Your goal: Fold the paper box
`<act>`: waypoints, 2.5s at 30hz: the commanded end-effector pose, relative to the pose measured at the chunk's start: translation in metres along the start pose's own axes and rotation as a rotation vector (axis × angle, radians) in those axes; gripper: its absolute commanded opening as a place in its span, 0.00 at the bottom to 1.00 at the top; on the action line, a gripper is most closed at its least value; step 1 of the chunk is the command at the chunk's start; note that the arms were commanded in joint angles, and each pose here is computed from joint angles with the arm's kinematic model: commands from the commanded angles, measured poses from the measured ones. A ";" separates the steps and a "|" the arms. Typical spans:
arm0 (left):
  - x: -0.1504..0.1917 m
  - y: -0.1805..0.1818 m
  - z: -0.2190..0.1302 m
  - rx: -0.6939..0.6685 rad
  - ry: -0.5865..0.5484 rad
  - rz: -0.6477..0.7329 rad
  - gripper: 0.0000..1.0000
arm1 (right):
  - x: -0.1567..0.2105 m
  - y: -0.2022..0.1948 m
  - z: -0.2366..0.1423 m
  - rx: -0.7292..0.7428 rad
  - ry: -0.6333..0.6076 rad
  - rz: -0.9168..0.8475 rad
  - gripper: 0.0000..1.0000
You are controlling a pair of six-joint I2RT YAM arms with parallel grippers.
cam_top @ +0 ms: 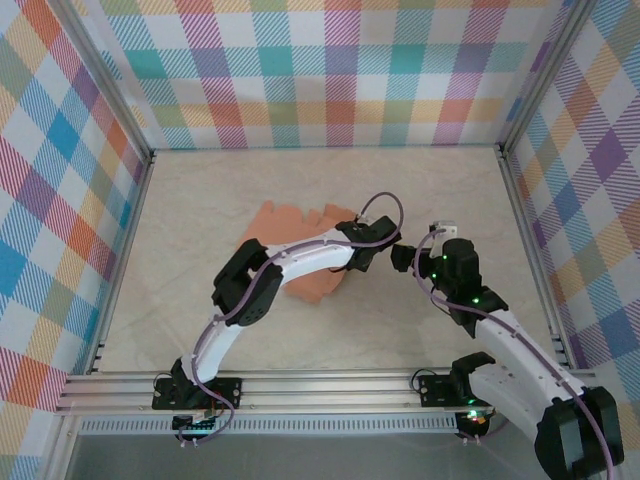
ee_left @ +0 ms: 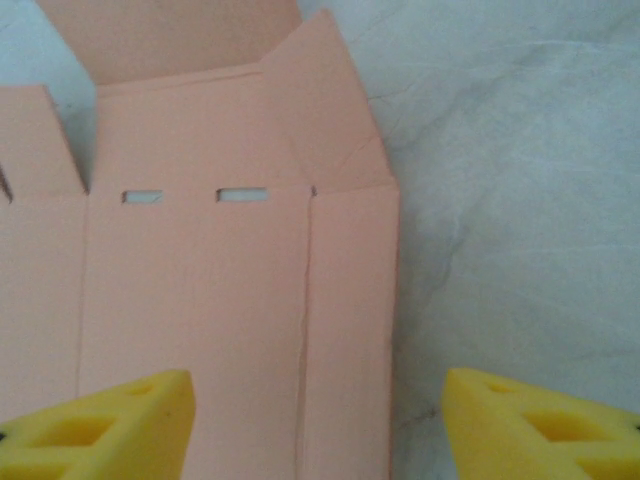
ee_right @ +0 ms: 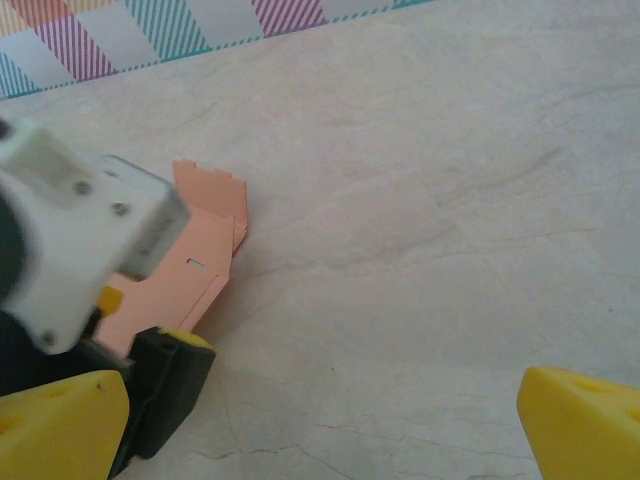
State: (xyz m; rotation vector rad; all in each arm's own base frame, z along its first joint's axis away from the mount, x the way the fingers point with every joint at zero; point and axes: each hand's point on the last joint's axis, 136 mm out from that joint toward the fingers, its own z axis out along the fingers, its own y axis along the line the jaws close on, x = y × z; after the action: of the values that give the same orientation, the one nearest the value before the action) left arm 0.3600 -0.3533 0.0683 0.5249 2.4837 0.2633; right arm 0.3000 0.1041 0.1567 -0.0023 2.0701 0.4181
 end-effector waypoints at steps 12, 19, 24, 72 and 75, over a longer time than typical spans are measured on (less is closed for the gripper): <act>0.027 0.121 0.004 0.160 0.032 -0.497 1.00 | 0.003 0.029 0.070 -0.066 0.313 0.180 1.00; 0.050 0.148 0.037 0.229 0.075 -0.689 1.00 | 0.046 0.054 0.116 -0.122 0.550 0.331 0.95; 0.055 0.146 0.047 0.245 0.082 -0.717 1.00 | 0.066 0.076 0.139 -0.167 0.643 0.419 0.80; 0.058 0.256 -0.007 0.337 -0.178 -0.878 1.00 | 0.034 0.100 0.131 -0.624 0.570 0.119 0.00; 0.072 0.265 0.002 0.396 -0.206 -0.946 1.00 | 0.030 0.101 0.129 -0.640 0.572 0.118 0.00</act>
State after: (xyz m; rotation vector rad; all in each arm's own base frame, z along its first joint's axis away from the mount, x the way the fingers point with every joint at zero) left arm 0.3886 -0.0903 0.1067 -0.4742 2.3547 -0.5124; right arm 0.3750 0.2399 0.0777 -0.3385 2.4612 1.2219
